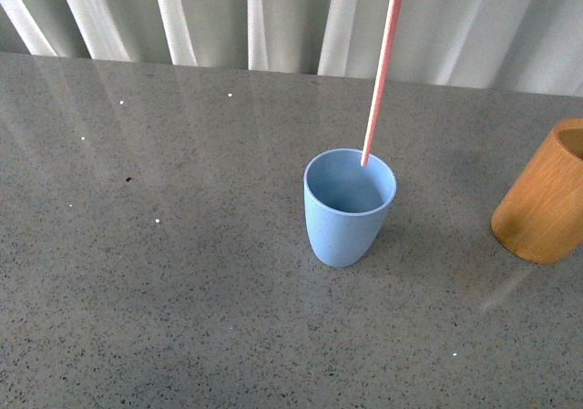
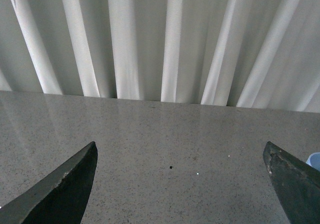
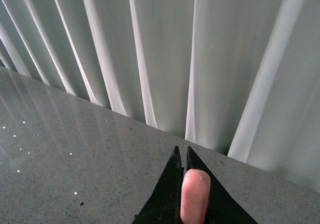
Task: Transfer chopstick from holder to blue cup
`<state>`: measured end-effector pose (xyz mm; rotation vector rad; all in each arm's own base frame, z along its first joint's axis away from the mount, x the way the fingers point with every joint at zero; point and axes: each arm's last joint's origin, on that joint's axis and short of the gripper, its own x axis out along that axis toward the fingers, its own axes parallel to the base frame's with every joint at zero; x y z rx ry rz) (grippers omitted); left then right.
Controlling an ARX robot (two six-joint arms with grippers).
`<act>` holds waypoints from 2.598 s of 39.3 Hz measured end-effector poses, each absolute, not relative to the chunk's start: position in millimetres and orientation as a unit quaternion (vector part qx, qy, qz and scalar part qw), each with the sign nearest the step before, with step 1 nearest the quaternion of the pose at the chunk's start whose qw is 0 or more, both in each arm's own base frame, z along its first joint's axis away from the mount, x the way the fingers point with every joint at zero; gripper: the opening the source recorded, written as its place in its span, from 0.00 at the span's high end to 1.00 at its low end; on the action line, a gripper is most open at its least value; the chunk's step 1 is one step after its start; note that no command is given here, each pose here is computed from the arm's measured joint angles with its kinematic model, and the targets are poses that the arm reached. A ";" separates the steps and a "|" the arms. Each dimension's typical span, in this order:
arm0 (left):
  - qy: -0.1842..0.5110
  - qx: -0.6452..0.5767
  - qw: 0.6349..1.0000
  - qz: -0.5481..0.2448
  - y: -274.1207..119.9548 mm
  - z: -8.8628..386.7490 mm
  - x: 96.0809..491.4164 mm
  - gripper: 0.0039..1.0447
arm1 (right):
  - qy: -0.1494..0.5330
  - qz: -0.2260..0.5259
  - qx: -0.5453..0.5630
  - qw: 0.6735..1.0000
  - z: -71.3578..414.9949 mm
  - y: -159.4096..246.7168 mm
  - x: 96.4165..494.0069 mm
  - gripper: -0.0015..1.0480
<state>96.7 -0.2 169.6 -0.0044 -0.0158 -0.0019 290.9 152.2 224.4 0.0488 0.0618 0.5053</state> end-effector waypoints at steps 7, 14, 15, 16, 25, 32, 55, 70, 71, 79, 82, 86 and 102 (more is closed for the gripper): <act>-0.008 -0.002 1.000 -0.001 -0.2 169.6 96.7 0.06 | 0.039 0.246 0.023 0.968 208.9 152.4 305.1 0.99; -0.008 -0.002 1.000 -0.001 -0.2 169.6 96.7 0.06 | 0.053 0.244 0.019 0.968 194.8 156.7 318.8 0.99; -0.008 -0.002 1.000 -0.001 -0.2 169.6 96.7 0.06 | 0.055 0.244 0.019 0.968 192.8 157.3 319.7 0.99; -0.008 -0.002 1.000 -0.001 -0.2 169.6 96.7 0.06 | 0.058 0.244 0.019 0.968 189.7 158.2 320.7 0.99; -0.008 -0.002 1.000 -0.001 -0.2 169.6 96.7 0.06 | 0.077 0.249 0.014 0.965 170.9 168.1 321.1 0.99; -0.008 -0.002 1.000 -0.001 -0.2 169.6 96.7 0.06 | 0.101 0.248 0.009 0.963 153.0 175.9 317.6 0.90; -0.008 -0.002 1.000 -0.001 -0.2 169.6 96.7 0.06 | 0.054 0.156 0.014 0.986 203.5 138.2 284.9 0.09; -0.008 -0.002 1.000 -0.001 -0.2 169.6 96.7 0.06 | 0.097 -0.125 -0.049 0.986 218.6 40.3 184.4 0.10; -0.008 -0.002 1.000 -0.001 -0.2 169.6 96.7 0.06 | 0.090 -0.125 -0.046 0.987 220.9 39.6 182.2 0.10; -0.008 -0.002 1.000 0.000 -0.1 169.6 96.7 0.06 | 0.004 0.008 -0.006 1.000 206.0 26.7 164.9 0.47; -0.008 -0.002 1.000 0.000 -0.1 169.6 96.7 0.06 | 0.003 0.003 -0.006 1.000 198.5 20.5 157.2 0.64; -0.008 -0.002 1.000 0.000 -0.1 169.6 96.7 0.06 | 0.005 0.001 -0.006 1.000 192.0 15.8 150.6 0.80; -0.008 -0.002 1.000 -0.001 -0.2 169.6 96.7 0.06 | 0.003 0.002 -0.005 1.000 176.5 0.4 127.8 0.99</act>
